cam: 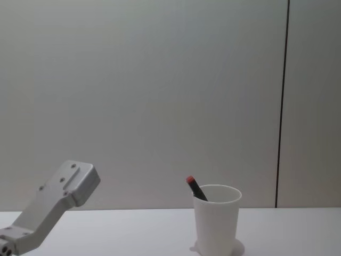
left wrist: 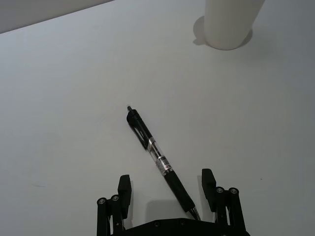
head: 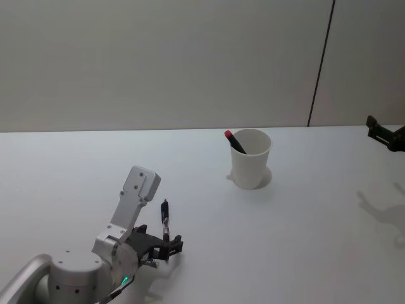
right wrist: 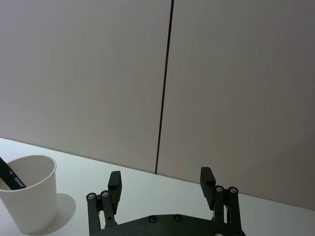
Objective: Place the pen into the pen holder.
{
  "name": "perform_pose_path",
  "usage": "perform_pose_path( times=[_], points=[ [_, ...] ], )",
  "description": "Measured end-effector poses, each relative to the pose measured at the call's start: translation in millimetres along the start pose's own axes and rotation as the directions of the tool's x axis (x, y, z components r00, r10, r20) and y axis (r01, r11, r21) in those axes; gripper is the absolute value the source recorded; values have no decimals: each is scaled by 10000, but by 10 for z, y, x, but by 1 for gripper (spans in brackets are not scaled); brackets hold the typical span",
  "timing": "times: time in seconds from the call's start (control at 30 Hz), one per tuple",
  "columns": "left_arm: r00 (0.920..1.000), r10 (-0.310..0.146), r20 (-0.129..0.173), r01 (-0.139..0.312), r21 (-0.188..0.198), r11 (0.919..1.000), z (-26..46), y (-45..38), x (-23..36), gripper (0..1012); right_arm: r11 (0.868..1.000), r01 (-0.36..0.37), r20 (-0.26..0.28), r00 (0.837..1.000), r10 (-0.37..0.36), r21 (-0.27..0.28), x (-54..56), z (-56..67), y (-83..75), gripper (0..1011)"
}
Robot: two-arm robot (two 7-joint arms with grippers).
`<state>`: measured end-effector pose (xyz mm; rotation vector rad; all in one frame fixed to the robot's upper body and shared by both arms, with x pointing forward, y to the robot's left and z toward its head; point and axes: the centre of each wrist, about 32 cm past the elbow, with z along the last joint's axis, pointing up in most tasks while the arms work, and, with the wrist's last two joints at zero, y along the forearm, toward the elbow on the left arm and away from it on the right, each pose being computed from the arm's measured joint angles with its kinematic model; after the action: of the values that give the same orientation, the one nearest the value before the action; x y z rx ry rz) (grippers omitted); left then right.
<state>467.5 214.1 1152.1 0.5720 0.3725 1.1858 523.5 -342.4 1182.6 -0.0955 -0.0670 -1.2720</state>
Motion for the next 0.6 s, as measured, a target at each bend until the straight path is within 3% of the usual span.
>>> perform_pose_path(
  times=[0.2, 0.37, 0.53, 0.6],
  points=[
    [9999, -5, -157, 5, 9, 10000, -13, -11, 13, 798, 10000, 0, 0, 10000, 0, 0, 0, 0, 0, 1002],
    [9996, -44, -280, 46, 54, 10000, -29, -21, 18, 590, 10000, -1, 0, 10000, 1, 0, 0, 0, 0, 1002],
    [9991, -111, -413, 117, 135, 9998, -57, -34, 17, 484, 10000, 0, 0, 10000, 0, -1, 0, 0, 0, 1002],
    [9989, -137, -456, 144, 168, 9998, -67, -39, 18, 383, 10000, 0, 0, 10000, 0, -1, 0, 0, 0, 1002]
  ],
)
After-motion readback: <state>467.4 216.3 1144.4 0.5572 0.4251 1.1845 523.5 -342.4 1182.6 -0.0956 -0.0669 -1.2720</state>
